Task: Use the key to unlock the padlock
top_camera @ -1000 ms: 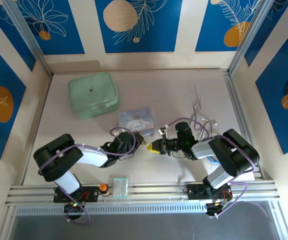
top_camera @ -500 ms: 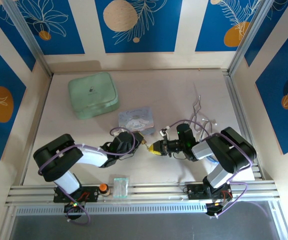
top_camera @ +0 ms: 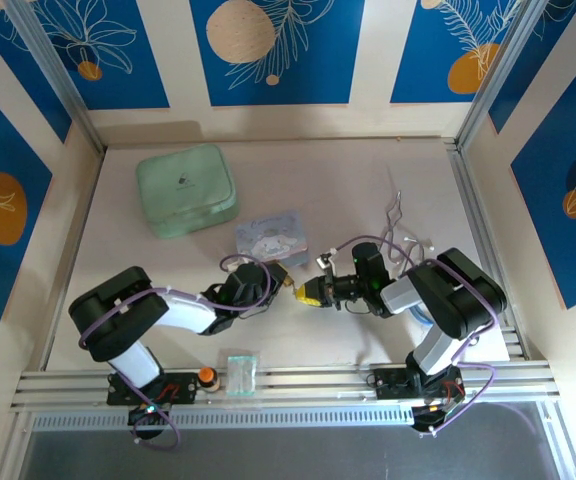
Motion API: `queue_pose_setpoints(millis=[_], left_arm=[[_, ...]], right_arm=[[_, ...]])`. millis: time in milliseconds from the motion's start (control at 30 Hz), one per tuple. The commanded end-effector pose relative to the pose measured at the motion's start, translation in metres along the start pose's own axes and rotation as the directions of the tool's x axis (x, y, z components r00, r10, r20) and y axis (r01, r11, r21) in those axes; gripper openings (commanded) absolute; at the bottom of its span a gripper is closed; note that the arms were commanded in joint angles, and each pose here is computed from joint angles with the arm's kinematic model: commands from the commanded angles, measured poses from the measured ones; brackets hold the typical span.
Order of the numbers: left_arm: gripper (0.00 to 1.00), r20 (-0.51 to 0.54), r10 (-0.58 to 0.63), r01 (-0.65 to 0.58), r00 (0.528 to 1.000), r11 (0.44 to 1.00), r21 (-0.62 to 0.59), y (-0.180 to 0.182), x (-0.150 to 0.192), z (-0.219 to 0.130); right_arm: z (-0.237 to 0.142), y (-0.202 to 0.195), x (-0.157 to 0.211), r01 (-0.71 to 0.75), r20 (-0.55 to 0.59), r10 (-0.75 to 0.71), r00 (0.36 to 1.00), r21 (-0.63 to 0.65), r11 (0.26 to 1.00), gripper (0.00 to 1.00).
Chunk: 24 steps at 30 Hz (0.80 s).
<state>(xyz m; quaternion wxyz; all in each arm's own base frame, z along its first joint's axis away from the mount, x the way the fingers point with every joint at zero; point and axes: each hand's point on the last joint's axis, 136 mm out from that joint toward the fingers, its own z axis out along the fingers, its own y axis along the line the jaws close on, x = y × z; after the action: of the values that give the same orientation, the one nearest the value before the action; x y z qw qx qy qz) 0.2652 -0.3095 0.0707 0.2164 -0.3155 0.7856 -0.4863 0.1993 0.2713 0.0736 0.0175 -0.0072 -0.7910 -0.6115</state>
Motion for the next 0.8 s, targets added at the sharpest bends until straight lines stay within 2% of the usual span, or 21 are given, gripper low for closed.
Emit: queue_pose_setpoints(millis=[0, 333, 400, 533, 633, 767], left_arm=[[0.00, -0.061, -0.044, 0.048, 0.997, 0.997, 0.067, -0.022, 0.012, 0.000], [0.00, -0.037, -0.032, 0.033, 0.999, 0.999, 0.030, -0.007, 0.009, 0.000], [0.04, -0.033, -0.017, 0.018, 0.999, 1.000, 0.023, -0.005, 0.008, 0.002], [0.04, -0.040, 0.009, -0.009, 0.999, 1.000, 0.014, -0.004, 0.010, 0.005], [0.17, -0.037, 0.058, -0.059, 0.998, 0.997, -0.046, 0.006, 0.010, 0.005], [0.29, -0.023, 0.069, -0.071, 0.997, 0.994, -0.084, 0.020, 0.007, -0.001]], right_arm=[[-0.001, 0.009, -0.006, 0.033, 0.003, -0.033, 0.999, -0.028, 0.999, 0.00], [-0.001, 0.008, 0.003, 0.031, -0.021, -0.031, 0.999, -0.022, 0.999, 0.00], [-0.002, 0.006, 0.007, 0.028, -0.030, -0.028, 0.999, -0.012, 1.000, 0.00], [-0.001, -0.002, 0.014, 0.018, -0.061, -0.017, 0.998, 0.014, 1.000, 0.00], [0.000, -0.005, 0.017, 0.021, -0.073, -0.019, 0.997, 0.029, 0.999, 0.00], [0.000, -0.011, 0.020, 0.032, -0.075, -0.025, 0.997, 0.088, 0.996, 0.00]])
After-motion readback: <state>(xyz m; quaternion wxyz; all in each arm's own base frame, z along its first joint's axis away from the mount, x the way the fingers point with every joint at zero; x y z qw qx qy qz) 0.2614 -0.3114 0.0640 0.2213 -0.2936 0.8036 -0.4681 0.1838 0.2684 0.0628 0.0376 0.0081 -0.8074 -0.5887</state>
